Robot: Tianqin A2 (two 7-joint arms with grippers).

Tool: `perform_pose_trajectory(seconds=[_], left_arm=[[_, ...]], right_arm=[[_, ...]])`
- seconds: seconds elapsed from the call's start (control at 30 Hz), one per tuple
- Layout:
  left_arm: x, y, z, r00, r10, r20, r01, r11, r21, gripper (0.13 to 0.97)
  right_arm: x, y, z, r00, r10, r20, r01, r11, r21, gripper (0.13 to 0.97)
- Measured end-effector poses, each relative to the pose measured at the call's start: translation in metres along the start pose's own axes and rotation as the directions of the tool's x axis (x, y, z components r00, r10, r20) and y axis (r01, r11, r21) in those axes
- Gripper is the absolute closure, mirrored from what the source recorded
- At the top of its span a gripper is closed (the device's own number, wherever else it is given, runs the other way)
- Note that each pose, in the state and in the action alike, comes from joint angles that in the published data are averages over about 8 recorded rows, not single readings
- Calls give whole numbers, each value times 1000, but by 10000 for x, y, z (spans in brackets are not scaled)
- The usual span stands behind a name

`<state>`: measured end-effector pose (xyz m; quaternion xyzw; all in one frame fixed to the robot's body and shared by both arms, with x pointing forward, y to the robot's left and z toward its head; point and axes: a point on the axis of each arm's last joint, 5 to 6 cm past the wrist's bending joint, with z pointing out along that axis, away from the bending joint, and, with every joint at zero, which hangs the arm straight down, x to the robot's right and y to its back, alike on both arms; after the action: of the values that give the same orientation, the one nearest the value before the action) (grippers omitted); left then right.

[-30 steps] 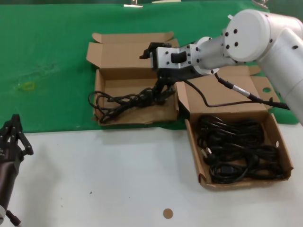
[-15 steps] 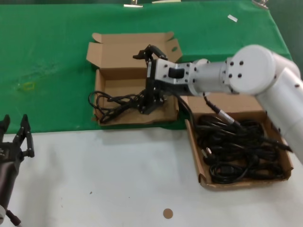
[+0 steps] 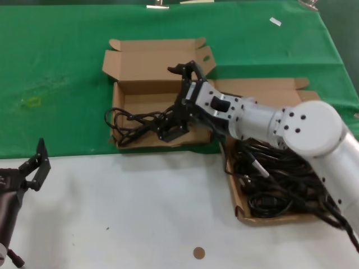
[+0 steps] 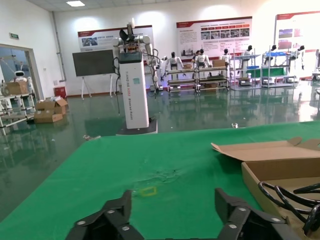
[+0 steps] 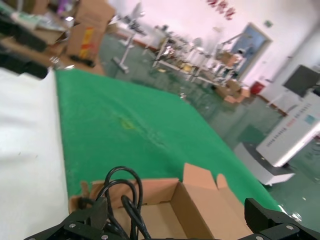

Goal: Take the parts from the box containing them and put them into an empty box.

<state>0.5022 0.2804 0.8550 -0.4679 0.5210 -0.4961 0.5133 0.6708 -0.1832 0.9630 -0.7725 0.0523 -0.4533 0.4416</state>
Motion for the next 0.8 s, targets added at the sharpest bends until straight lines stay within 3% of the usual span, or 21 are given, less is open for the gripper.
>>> perform_pose_trajectory(seconds=[0.23, 0.37, 0.63, 0.8], left_arm=[[0, 0, 0, 1000, 0, 0, 0, 1000, 0, 426], [0, 0, 0, 1000, 0, 0, 0, 1000, 0, 426], [0, 0, 0, 1000, 0, 0, 0, 1000, 0, 256], [0, 0, 0, 1000, 0, 0, 0, 1000, 0, 207]], right_arm=[[-201, 147, -153, 989, 116, -90, -113, 993, 36, 130], [-310, 230, -254, 973, 181, -142, -175, 983, 54, 130], [-520, 392, -486, 920, 303, -247, -291, 953, 85, 130], [-642, 487, -650, 874, 371, -314, -357, 928, 103, 130]])
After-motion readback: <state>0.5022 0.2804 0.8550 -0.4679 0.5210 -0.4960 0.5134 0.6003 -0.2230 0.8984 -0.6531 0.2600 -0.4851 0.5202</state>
